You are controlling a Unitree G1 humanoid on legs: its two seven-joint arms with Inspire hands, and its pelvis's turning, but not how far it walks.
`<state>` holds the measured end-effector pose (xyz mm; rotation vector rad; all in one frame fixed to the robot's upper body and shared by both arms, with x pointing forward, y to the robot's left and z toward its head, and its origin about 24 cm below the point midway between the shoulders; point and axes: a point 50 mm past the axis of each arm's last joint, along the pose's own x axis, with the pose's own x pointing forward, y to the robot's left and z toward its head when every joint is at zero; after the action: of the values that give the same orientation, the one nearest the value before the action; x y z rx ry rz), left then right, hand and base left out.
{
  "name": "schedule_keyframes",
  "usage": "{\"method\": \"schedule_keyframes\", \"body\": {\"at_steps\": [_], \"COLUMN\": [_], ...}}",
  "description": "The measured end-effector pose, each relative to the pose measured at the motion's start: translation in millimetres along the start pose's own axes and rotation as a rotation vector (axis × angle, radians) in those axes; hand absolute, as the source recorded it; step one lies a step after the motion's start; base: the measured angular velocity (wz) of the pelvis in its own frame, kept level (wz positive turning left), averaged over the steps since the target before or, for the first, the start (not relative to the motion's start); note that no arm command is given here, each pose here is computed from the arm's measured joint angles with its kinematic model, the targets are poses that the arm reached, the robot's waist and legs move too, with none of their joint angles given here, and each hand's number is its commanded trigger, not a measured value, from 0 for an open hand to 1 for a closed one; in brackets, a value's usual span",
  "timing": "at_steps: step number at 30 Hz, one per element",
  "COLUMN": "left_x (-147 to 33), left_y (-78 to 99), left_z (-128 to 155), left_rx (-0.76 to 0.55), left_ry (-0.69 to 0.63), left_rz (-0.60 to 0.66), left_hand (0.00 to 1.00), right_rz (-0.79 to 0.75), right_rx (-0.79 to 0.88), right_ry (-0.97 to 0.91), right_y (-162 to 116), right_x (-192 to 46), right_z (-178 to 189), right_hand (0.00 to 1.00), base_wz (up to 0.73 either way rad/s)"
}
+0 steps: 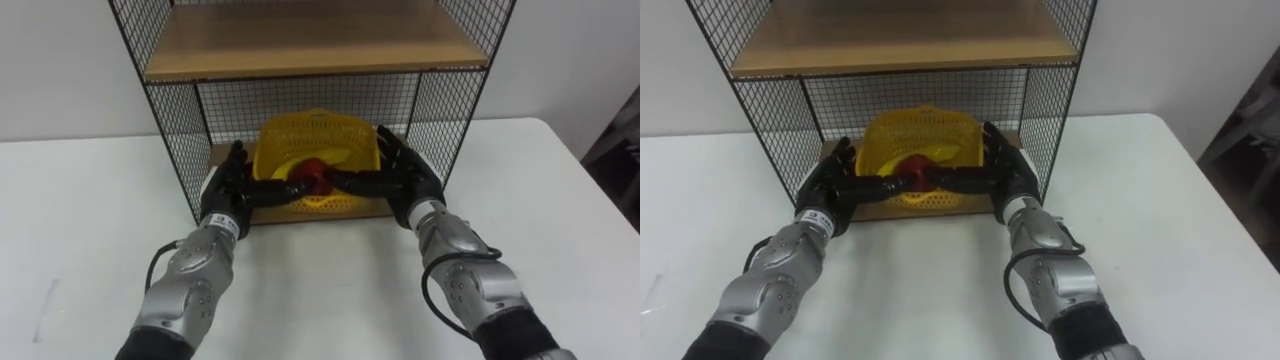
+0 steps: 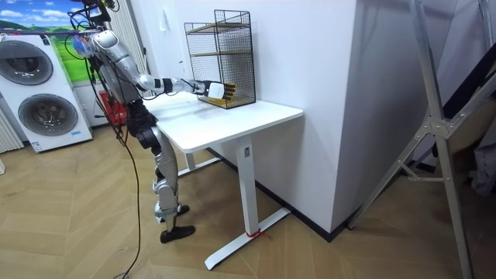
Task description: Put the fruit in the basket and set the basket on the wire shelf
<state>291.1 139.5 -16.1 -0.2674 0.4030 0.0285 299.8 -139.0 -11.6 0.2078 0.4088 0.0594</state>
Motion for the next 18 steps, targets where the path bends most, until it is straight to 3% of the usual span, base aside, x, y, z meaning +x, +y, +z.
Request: {"method": "schedule_keyframes", "body": {"at_steps": [5,18], "left_x": [0.6,0.7], "left_y": [12.8,17.5], "left_z": [-2,0], "left_rx": [-0.030,-0.040], "left_ry": [0.018,0.018], "left_rz": [0.043,0.050], "left_hand": [0.00,0.00], "right_rz": [-0.040,-0.036], "right_rx": [0.017,0.031], "right_ry": [0.014,-0.010], "right_y": [-12,-16], "right_x": [0,0], "right_z": [-1,5], "right_hand": [0.00,0.00], "base_wz": [-0.01,0.00]}}
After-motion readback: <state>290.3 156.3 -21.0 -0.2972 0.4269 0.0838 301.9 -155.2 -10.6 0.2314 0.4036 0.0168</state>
